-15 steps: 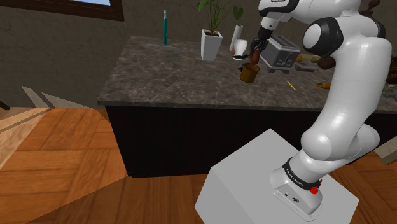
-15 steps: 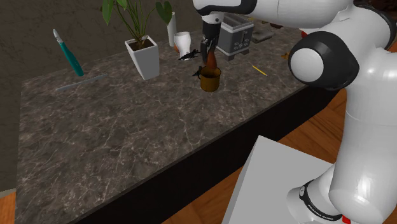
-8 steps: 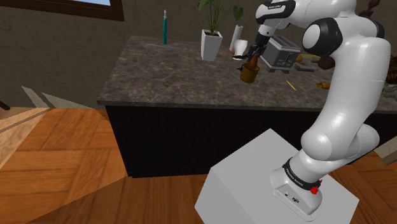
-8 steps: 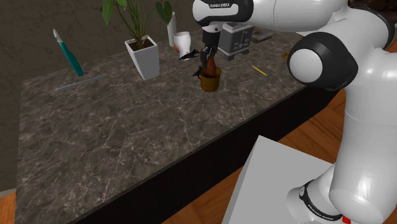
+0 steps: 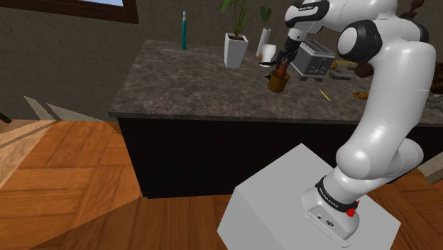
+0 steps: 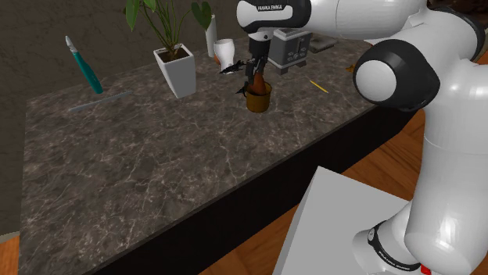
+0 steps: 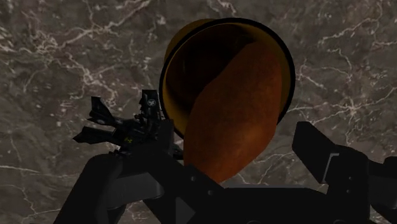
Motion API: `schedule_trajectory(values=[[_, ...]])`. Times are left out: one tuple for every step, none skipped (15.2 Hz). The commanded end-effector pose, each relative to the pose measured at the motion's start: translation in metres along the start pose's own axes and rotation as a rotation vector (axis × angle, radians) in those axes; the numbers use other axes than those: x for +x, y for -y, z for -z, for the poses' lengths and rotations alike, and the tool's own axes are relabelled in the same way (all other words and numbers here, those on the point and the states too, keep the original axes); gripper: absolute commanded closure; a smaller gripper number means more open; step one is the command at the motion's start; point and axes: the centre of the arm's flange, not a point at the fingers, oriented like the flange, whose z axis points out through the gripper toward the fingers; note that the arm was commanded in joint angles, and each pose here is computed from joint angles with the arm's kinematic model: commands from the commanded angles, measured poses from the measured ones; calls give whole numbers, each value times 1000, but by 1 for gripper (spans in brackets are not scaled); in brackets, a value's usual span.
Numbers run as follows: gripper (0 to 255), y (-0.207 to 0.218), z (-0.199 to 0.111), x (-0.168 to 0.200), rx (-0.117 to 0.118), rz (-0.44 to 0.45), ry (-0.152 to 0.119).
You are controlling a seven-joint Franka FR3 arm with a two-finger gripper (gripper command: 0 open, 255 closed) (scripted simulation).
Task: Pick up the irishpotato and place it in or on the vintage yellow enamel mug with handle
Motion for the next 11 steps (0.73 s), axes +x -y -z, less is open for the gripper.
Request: schedule_trajectory(values=[[0, 0, 0, 0, 0, 0, 0], [0, 0, 0, 0, 0, 0, 0], [0, 0, 0, 0, 0, 0, 0], [0, 0, 0, 0, 0, 0, 0], [0, 0, 13, 0, 0, 0, 0], [0, 0, 26, 0, 0, 0, 0], [0, 0, 40, 0, 0, 0, 0], [0, 0, 50, 0, 0, 0, 0], [0, 0, 50, 0, 0, 0, 0], [0, 0, 50, 0, 0, 0, 0], [0, 0, 50, 0, 0, 0, 0]])
